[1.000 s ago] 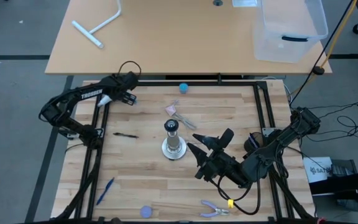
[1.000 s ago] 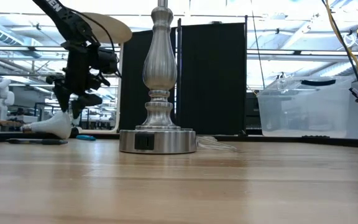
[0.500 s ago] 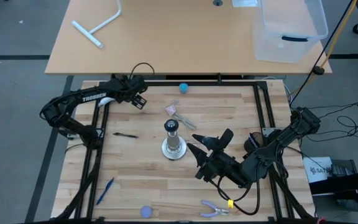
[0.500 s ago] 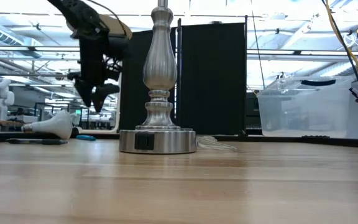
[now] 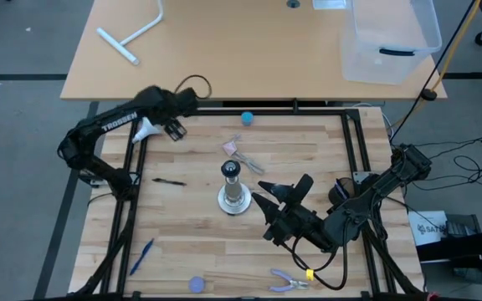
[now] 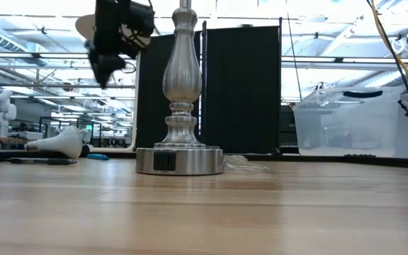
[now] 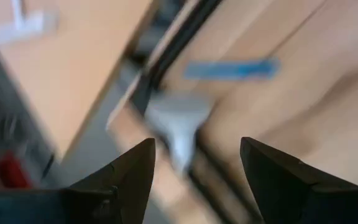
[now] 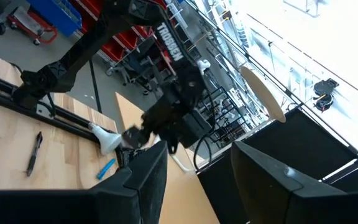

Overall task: Screw lightbulb
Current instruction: Insert the lightbulb into the lamp

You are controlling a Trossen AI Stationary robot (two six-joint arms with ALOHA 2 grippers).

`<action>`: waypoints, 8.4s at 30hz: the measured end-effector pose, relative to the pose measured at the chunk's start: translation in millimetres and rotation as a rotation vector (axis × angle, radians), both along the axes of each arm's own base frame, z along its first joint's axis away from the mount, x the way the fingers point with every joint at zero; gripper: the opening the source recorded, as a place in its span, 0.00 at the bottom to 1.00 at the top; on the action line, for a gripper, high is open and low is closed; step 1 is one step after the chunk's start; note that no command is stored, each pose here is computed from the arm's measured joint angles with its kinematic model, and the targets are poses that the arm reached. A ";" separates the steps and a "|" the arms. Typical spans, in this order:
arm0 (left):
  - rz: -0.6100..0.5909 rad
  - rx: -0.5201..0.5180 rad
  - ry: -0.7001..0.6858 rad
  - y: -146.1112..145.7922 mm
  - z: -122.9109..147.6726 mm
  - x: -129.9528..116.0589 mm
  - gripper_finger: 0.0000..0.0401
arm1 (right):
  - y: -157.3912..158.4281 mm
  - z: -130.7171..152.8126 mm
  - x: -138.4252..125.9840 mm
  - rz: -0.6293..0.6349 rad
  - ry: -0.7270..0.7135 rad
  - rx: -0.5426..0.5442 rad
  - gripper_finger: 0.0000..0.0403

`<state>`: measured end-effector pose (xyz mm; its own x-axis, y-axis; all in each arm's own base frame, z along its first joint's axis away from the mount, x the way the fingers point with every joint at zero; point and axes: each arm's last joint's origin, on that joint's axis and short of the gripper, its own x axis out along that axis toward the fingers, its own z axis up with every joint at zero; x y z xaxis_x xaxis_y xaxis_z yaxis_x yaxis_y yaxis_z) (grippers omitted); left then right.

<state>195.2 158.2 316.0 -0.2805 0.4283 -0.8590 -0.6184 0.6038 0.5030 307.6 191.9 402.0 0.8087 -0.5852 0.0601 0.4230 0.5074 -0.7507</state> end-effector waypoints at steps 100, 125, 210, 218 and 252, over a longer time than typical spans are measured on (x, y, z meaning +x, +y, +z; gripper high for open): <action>0.445 0.132 -0.107 61.1 -136.6 4.3 0.00 | 16.2 -9.9 -8.2 0.085 0.008 0.056 0.42; 0.365 0.335 -0.051 25.0 -123.4 33.6 0.00 | -2.8 -12.1 4.5 0.020 0.033 0.035 0.42; -0.197 -0.068 -0.272 -100.3 -112.4 -17.2 0.64 | -59.6 -21.3 37.9 0.044 0.064 0.084 0.42; -0.176 -0.053 -0.261 -80.5 -101.2 -13.0 0.64 | -59.6 -21.3 37.9 0.044 0.069 0.077 0.42; -0.211 -0.405 0.137 -49.4 -151.8 -14.5 0.64 | -68.9 -31.4 39.7 0.011 0.145 0.081 0.42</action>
<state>180.7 108.8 164.2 -0.3455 0.1260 -0.9299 -0.4057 0.8735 0.2691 347.3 123.0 370.6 0.8117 -0.5745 -0.1052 0.3070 0.5728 -0.7600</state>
